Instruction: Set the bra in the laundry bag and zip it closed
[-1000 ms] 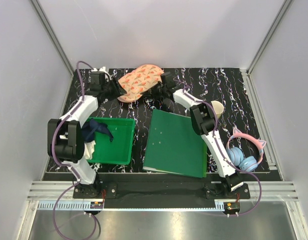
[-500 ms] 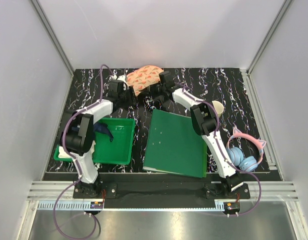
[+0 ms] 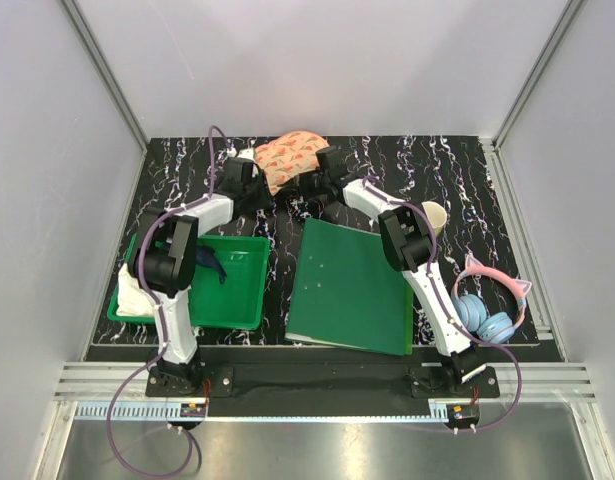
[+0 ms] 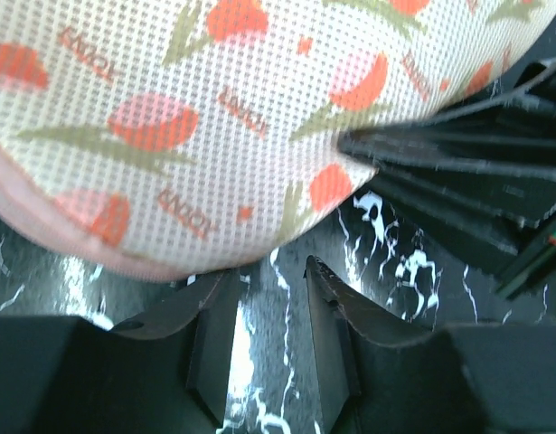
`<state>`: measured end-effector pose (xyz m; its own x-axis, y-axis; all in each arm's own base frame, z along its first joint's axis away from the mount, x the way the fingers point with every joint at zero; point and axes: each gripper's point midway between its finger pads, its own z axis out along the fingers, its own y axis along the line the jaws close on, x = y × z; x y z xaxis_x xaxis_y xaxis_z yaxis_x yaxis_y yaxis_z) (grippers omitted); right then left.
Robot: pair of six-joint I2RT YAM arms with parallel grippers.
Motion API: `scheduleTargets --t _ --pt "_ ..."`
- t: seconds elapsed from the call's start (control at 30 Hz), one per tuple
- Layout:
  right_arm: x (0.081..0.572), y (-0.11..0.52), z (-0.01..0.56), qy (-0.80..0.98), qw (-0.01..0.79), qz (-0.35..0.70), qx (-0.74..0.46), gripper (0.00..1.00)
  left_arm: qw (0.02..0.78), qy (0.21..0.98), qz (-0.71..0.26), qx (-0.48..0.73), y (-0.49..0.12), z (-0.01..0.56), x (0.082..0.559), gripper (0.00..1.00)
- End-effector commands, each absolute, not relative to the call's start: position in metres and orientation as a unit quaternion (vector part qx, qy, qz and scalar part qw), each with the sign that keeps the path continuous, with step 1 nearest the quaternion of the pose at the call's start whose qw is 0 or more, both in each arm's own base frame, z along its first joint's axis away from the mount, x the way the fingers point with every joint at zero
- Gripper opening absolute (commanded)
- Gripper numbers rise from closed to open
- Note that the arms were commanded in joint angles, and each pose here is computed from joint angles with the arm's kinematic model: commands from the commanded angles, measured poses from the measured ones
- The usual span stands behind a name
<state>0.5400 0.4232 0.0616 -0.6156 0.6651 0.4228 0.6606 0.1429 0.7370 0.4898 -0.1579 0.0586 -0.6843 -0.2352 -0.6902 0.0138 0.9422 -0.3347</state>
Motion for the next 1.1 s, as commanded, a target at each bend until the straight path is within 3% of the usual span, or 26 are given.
scheduleTargets --t 0.0,0.6,0.77,1.07 --pt "0.541 0.431 0.13 0.737 0.028 0.528 0.422 0.12 0.439 0.881 -0.163 -0.07 -0.164 0.081 0.52 0.41" --pt "0.538 0.433 0.131 0.732 0.017 0.532 0.426 0.06 0.437 0.884 -0.1 -0.134 -0.144 0.069 0.534 0.25" --pt "0.536 0.432 0.129 0.734 0.016 0.531 0.424 0.04 0.437 0.885 -0.065 -0.147 -0.133 0.074 0.54 0.0" --pt "0.536 0.41 0.113 0.747 0.034 0.519 0.414 0.0 0.383 0.907 -0.048 -0.17 -0.106 0.066 0.508 0.0"
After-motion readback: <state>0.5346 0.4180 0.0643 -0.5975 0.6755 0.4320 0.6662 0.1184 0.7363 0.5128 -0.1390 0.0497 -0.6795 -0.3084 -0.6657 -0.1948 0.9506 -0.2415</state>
